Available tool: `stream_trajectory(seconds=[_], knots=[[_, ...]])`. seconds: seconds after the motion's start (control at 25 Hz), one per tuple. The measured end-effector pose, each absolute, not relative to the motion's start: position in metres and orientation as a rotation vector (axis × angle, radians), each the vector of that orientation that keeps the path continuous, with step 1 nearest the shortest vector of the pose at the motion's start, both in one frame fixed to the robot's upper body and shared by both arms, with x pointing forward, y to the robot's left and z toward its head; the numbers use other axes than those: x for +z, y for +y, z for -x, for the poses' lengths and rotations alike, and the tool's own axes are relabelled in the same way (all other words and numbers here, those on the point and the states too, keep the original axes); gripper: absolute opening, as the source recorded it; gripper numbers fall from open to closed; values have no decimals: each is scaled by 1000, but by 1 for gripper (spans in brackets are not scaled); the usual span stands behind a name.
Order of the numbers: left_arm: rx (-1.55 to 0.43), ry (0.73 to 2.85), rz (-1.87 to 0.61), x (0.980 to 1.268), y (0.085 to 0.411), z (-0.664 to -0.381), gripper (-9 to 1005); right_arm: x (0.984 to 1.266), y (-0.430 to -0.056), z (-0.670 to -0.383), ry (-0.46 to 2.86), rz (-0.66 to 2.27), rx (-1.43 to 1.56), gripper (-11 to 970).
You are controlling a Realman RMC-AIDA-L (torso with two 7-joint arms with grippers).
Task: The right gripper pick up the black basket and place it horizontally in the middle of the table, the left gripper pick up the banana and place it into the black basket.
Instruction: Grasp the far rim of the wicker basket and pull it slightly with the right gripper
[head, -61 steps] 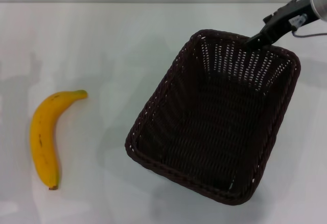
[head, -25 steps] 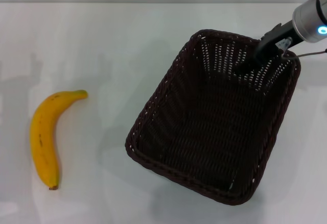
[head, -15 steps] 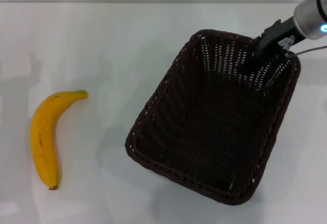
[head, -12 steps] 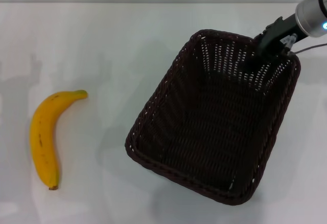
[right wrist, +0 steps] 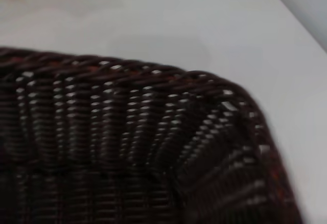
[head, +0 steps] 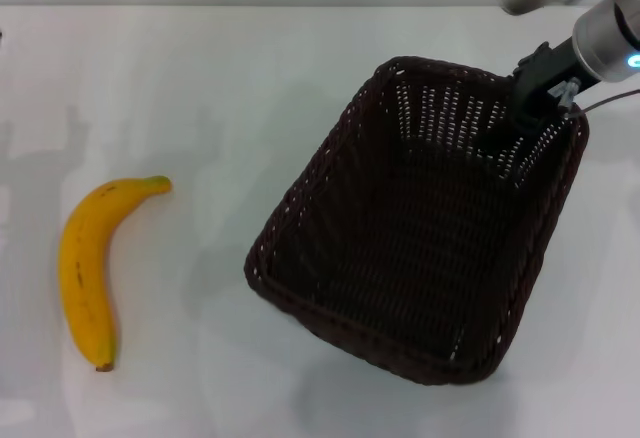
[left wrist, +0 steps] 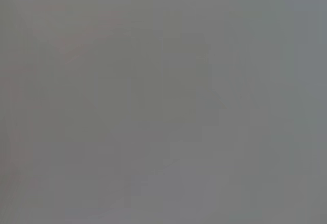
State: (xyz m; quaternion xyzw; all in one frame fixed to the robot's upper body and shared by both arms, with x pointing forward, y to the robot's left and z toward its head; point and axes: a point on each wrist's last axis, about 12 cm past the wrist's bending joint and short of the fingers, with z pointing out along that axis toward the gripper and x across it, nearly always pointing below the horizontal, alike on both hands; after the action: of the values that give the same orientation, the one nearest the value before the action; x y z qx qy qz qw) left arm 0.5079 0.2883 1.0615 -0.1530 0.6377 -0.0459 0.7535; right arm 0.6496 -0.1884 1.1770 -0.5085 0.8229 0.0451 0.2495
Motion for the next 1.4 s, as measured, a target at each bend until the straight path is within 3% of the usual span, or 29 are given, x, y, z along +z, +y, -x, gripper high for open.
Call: stream_trajectory(seconds=[0.4,0.88,1.16,1.4], knots=[[-99,1389,330,1062,288,-508,884,1174,-183,-649,2267,1373,133,847],[-100,1391,328,1062,288,-508,884,1177,-184,-653,2261,1336,94,737],[-98,1390,330,1062,289,-508,884,1178,-184,-653,2252,1343,84,456],[-101,1386,328,1063,288,-510,884,1179,-184,-653,2253,1329,83,406]])
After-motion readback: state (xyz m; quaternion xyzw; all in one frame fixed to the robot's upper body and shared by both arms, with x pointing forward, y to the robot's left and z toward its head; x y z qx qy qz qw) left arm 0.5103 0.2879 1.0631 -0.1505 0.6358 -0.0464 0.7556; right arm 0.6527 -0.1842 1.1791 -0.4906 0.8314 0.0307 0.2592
